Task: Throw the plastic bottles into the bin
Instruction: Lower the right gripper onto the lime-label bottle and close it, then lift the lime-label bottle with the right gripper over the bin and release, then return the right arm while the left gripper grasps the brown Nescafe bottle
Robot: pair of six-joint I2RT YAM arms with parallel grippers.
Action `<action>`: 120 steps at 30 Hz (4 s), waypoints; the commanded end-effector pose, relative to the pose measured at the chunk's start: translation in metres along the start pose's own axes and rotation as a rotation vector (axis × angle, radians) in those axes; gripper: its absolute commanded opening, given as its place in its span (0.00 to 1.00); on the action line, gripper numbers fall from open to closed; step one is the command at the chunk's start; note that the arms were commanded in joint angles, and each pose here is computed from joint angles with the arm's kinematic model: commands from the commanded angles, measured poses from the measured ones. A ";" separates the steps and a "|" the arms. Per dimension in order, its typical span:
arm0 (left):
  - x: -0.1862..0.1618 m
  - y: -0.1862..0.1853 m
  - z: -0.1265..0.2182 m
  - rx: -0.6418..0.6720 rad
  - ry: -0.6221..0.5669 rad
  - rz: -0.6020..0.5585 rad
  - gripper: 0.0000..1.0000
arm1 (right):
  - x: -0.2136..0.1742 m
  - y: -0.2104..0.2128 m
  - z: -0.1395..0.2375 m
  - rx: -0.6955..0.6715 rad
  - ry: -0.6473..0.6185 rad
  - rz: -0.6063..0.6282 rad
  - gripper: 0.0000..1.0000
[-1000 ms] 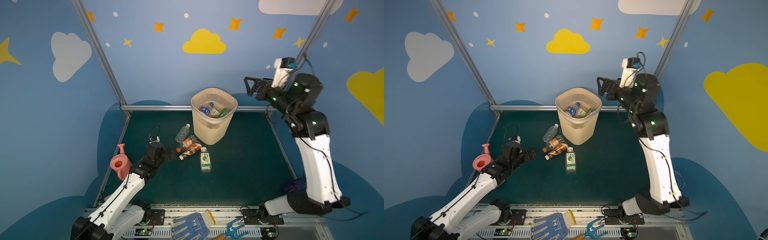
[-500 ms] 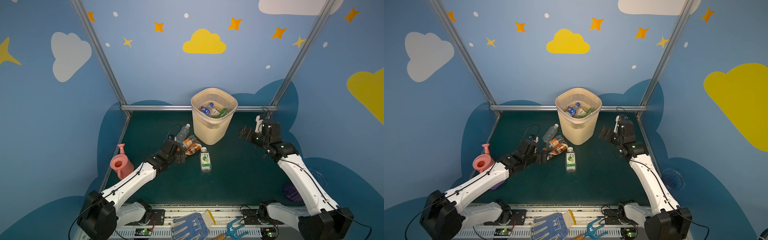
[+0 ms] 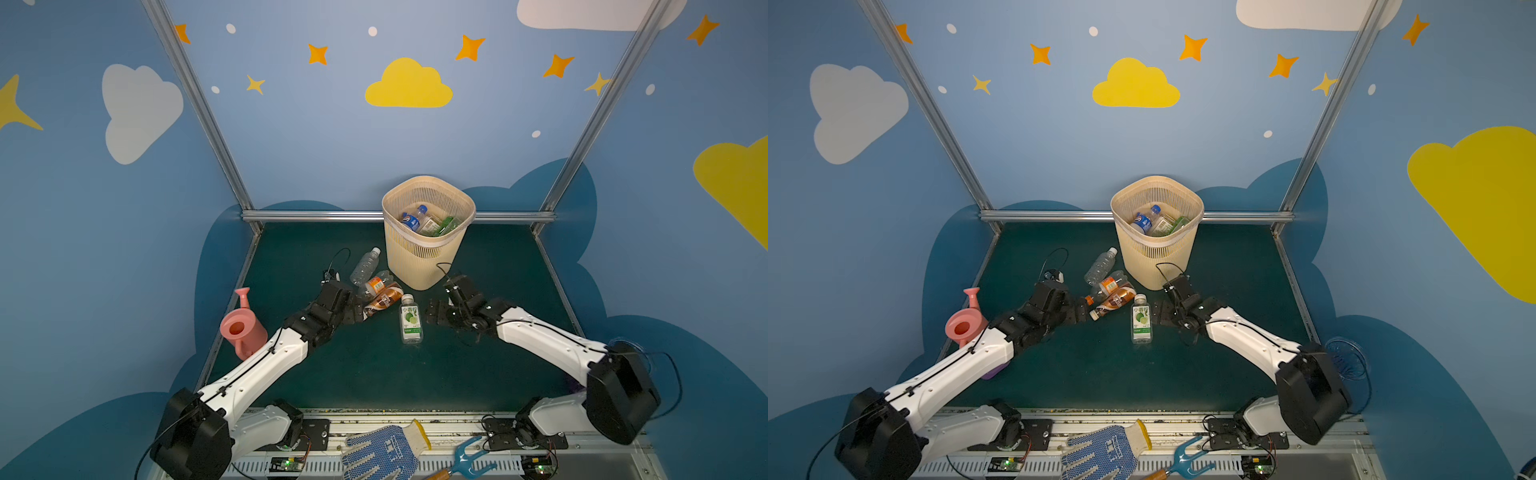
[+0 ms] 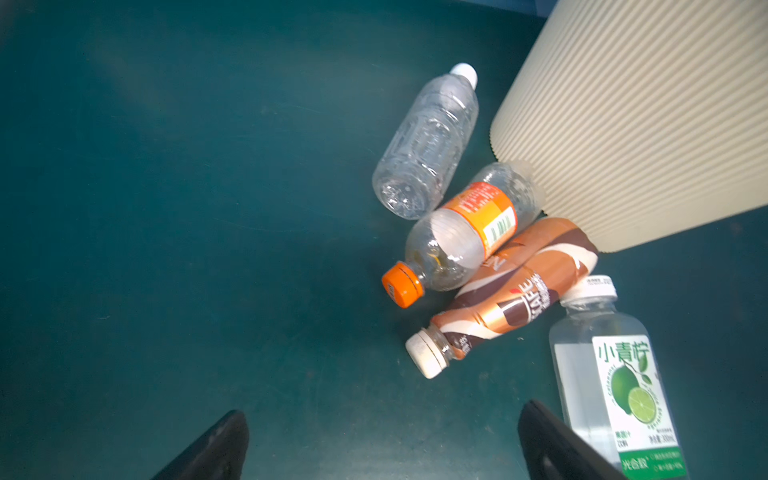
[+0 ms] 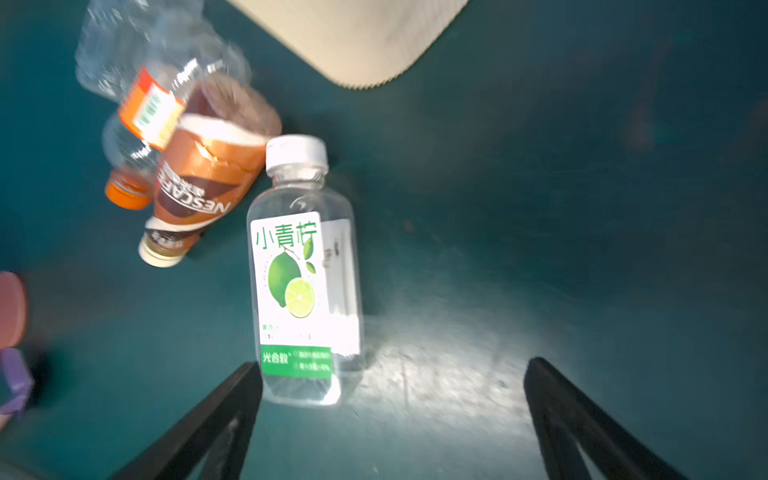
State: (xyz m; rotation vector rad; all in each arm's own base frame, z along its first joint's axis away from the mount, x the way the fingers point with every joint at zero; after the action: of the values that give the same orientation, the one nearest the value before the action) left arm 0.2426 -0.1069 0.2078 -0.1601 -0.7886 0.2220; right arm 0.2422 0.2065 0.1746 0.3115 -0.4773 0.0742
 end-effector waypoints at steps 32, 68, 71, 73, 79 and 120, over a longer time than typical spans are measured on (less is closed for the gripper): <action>-0.022 0.045 0.011 0.097 -0.024 0.091 1.00 | -0.006 0.061 -0.087 -0.157 0.342 0.239 0.73; -0.005 0.010 -0.019 -0.021 0.088 0.072 1.00 | 0.166 0.082 0.334 0.160 -1.139 0.495 0.51; -0.005 0.007 -0.021 -0.041 0.096 0.078 1.00 | 0.198 0.079 0.257 0.224 -0.894 0.444 0.53; -0.004 0.005 -0.020 -0.052 0.091 0.080 1.00 | 0.217 0.075 0.202 0.254 -0.715 0.413 0.57; -0.003 0.006 -0.014 -0.044 0.073 0.058 1.00 | 0.244 0.060 0.211 0.106 -0.755 0.350 0.90; -0.014 -0.124 -0.101 -0.067 0.289 -0.559 0.98 | 0.029 -0.147 0.150 -0.113 -0.558 -0.325 0.98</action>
State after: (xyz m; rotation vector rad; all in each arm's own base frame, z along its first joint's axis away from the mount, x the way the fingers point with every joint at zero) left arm 0.3179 -0.2333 0.1530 -0.0411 -0.5237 -0.3260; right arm 0.2272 0.0210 0.2734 0.2504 -0.9720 -0.3407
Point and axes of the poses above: each gripper's point midway between its finger pads, its own z axis back along the fingers, its own y axis along the line the jaws close on, x = y × z, the point moved 9 cm from there along z, back along the fingers, and after that the axes turned 5 degrees about z, right-handed, at the moved point
